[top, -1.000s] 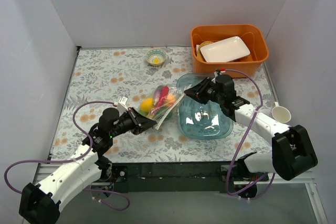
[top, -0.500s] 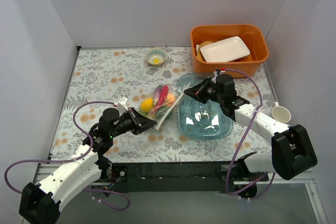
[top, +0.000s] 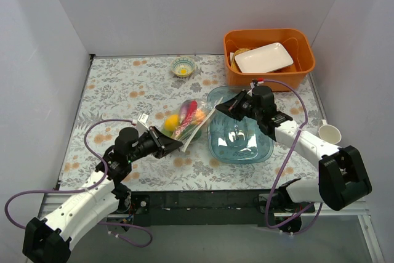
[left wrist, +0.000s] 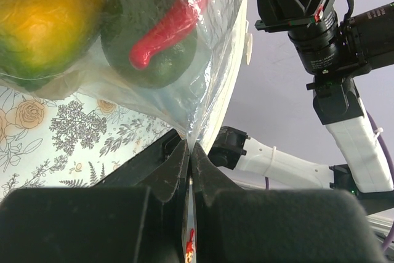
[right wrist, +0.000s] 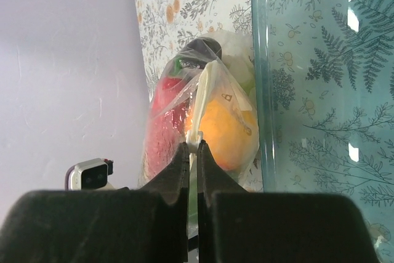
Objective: Place the food in the zip-top bag and seal the zipper
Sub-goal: Zip the zipper food storage bag at the center of the board.
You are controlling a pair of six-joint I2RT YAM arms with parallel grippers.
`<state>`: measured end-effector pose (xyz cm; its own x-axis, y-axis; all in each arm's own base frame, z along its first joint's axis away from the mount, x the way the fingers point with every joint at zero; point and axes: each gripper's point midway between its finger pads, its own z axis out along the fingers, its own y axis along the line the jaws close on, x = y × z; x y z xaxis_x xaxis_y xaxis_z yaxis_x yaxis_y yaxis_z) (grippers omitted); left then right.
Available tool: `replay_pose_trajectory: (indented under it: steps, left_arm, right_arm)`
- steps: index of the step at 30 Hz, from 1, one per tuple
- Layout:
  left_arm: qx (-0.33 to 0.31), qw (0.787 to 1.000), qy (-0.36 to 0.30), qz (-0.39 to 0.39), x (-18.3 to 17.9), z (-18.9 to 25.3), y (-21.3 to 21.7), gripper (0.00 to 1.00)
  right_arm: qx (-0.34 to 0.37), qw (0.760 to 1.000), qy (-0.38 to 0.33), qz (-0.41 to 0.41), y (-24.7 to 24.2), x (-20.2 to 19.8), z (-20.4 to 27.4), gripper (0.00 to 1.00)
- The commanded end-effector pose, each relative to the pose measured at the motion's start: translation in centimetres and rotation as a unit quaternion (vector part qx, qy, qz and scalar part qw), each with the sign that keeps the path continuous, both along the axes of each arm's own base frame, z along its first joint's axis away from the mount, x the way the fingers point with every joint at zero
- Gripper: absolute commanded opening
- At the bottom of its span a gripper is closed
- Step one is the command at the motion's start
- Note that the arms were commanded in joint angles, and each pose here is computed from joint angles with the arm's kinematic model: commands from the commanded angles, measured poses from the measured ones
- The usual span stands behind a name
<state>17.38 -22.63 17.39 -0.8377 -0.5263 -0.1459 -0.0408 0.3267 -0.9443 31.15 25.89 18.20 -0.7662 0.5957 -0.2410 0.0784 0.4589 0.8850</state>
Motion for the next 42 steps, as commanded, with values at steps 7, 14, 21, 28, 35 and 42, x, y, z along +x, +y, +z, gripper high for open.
replay_pose_trajectory:
  steps: [7,14,21,28,35,42]
  left_arm:
    - [0.001,1.000,-0.011,-0.005,-0.6,0.8,0.4,0.00]
    - [0.001,1.000,-0.011,-0.004,-0.6,0.8,0.6,0.00]
    - [0.000,1.000,-0.011,-0.003,-0.8,0.9,0.7,0.00]
    - [0.001,1.000,-0.009,0.005,-0.8,0.8,0.9,0.00]
    - [0.003,1.000,-0.006,0.005,-0.7,0.7,0.8,0.00]
    - [-0.004,1.000,-0.006,0.008,-0.4,0.7,0.7,0.00]
  right_arm:
    - [-0.014,0.998,-0.041,-0.033,-1.0,2.1,2.0,0.02]
    - [-0.015,0.998,-0.043,-0.037,-1.2,2.5,2.0,0.02]
    - [-0.019,0.998,-0.047,-0.040,-1.5,2.7,2.2,0.02]
    - [-0.018,0.998,-0.047,-0.040,-1.7,3.0,2.1,0.02]
    - [-0.016,0.998,-0.048,-0.043,-1.8,3.3,2.2,0.02]
    - [-0.016,0.997,-0.050,-0.052,-2.4,3.7,2.3,0.03]
